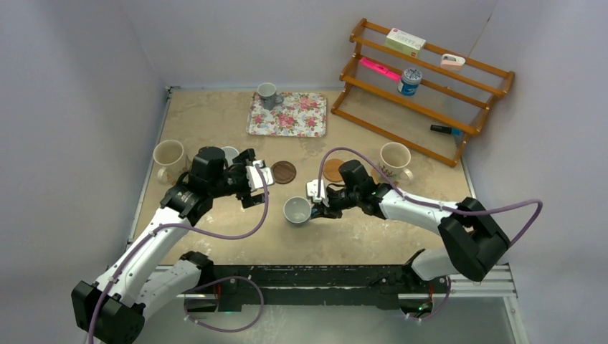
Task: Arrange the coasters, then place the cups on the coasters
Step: Pick up the cup at the center of the board, then place the cup on the coaster.
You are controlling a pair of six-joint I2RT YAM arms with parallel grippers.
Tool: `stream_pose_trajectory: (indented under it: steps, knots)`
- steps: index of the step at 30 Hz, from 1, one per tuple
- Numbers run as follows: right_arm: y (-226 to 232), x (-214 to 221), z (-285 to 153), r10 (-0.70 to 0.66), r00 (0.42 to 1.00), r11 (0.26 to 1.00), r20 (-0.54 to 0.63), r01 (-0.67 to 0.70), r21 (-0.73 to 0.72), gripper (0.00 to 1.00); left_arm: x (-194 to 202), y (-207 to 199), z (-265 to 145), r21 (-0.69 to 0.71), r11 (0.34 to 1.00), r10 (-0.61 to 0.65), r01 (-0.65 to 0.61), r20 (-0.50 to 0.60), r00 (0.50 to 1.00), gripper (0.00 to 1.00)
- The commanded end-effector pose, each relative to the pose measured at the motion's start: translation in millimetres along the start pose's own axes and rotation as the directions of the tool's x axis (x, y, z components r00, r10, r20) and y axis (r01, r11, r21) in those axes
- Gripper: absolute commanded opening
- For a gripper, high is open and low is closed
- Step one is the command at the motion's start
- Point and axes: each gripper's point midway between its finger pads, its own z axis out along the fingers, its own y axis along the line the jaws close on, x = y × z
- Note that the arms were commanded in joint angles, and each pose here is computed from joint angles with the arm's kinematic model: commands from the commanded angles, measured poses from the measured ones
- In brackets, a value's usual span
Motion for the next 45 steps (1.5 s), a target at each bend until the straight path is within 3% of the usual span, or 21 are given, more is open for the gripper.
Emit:
stream_pose_trajectory:
  steps: [1,14,28,45]
  knots:
    - [-3,-25,-10,-0.035,0.996,0.999,0.077,0.032,0.029,0.00,-2,0,0,0.001,1.000,-0.007,0.007,0.028,1.000,0.87]
    - [-30,-35,-30,0.023,0.991,0.992,0.132,-0.039,0.123,0.00,-2,-1,1,0.004,1.000,-0.009,0.008,0.027,1.000,0.87]
    - [-85,-56,-87,0.037,0.969,0.943,0.246,-0.115,0.311,0.00,-4,-3,0,0.013,1.000,-0.010,0.009,0.036,0.999,0.87]
    - [-143,-41,-129,0.057,0.950,0.752,0.307,-0.243,0.613,0.00,-1,-8,3,0.051,0.999,-0.019,0.018,0.025,1.000,0.90]
